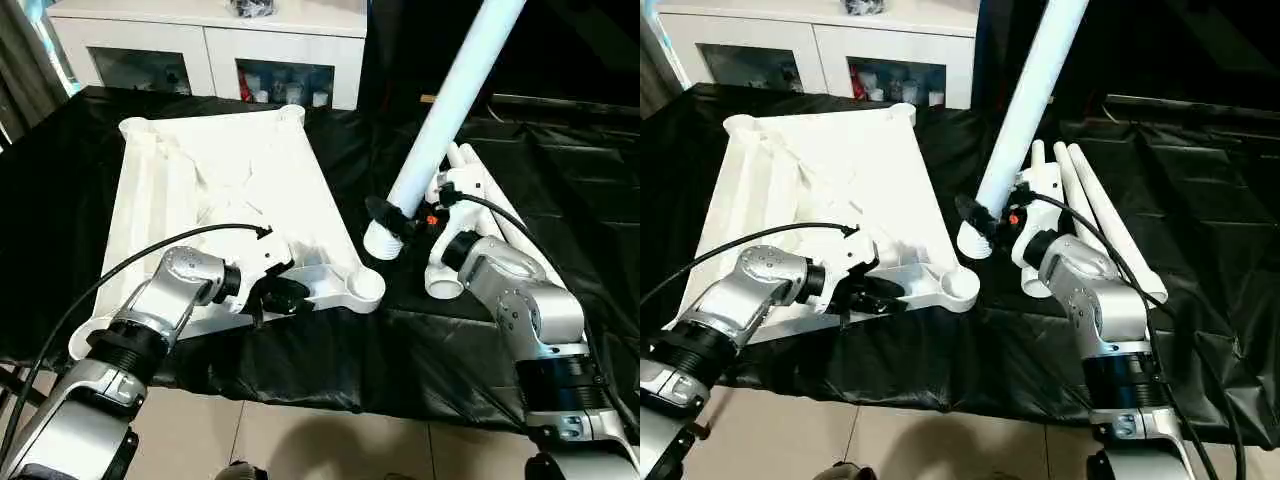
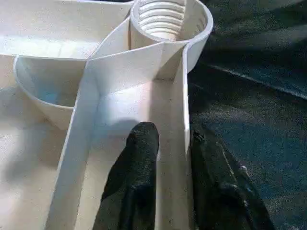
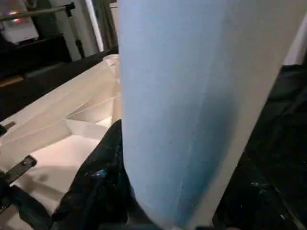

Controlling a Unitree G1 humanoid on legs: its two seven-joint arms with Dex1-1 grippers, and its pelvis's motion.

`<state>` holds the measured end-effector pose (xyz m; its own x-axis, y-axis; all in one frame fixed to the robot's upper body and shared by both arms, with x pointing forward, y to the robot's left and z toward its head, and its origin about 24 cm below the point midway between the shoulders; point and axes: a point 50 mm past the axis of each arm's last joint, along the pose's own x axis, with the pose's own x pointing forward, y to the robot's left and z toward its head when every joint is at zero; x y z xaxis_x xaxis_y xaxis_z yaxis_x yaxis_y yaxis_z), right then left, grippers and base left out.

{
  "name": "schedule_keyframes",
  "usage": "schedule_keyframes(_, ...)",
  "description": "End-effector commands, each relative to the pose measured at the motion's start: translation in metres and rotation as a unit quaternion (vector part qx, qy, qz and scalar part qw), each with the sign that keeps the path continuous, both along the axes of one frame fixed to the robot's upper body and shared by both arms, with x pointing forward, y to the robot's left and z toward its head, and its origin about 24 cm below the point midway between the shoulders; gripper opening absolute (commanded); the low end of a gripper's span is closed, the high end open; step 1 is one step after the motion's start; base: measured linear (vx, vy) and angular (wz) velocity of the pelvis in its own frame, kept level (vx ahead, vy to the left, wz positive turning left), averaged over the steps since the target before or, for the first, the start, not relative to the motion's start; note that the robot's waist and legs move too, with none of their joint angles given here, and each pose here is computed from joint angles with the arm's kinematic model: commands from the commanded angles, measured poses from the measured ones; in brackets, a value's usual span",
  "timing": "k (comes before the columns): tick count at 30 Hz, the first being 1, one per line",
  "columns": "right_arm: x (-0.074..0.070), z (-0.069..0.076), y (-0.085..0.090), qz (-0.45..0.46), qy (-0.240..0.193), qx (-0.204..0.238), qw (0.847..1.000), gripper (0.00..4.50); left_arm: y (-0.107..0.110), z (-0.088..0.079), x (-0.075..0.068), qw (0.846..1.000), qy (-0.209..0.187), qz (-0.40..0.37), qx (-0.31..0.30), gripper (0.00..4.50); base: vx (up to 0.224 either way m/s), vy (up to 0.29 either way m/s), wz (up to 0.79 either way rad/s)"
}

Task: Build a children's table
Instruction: Pick table leg, then insert table leg to table base

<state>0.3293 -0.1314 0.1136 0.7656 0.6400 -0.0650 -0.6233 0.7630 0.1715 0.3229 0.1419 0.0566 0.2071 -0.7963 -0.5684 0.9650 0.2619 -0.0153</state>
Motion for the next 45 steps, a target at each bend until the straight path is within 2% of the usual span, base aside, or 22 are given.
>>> schedule_keyframes(1, -0.006, 0.002, 0.003, 0.03, -0.005, -0.002, 1.0, 1.89, 0.002, -0.005, -0.003, 1.0, 0.011, -0.001, 0.01, 0.77, 0.0, 0.0, 0.0)
schedule_keyframes(4, -0.013, -0.002, 0.009, 0.073, -0.002, -0.015, 0.997, 1.89, 0.0, -0.005, -0.004, 1.0, 0.007, -0.009, 0.012, 0.72, 0.0, 0.0, 0.0)
schedule_keyframes(12, -0.018, -0.019, 0.011, 0.102, 0.029, -0.054, 0.993, 1.89, -0.009, -0.003, -0.005, 1.0, -0.007, -0.022, 0.006, 0.03, 0.0, 0.0, 0.0)
schedule_keyframes(13, -0.019, -0.024, 0.01, 0.107, 0.038, -0.055, 0.992, 1.89, -0.01, -0.003, -0.005, 1.0, -0.008, -0.025, 0.005, 0.03, 0.0, 0.0, 0.0)
schedule_keyframes(21, -0.018, -0.035, 0.005, 0.108, 0.05, -0.073, 0.99, 1.89, -0.011, -0.002, -0.006, 0.999, -0.012, -0.031, 0.0, 0.0, 0.0, 0.0, 0.0)
schedule_keyframes(30, -0.006, -0.042, 0.007, 0.086, 0.057, -0.062, 0.993, 1.89, -0.012, -0.002, -0.007, 0.999, -0.008, -0.037, -0.005, 0.0, 0.0, 0.0, 0.0)
schedule_keyframes(40, -0.011, -0.053, 0.002, 0.092, 0.076, -0.05, 0.992, 1.88, -0.012, 0.0, -0.004, 0.999, -0.014, -0.028, -0.007, 0.0, 0.0, 0.0, 0.0)
schedule_keyframes(45, -0.016, -0.062, -0.014, 0.046, 0.08, 0.001, 0.996, 1.88, -0.013, 0.002, -0.002, 1.0, -0.017, -0.017, -0.013, 0.0, 0.0, 0.0, 0.0)
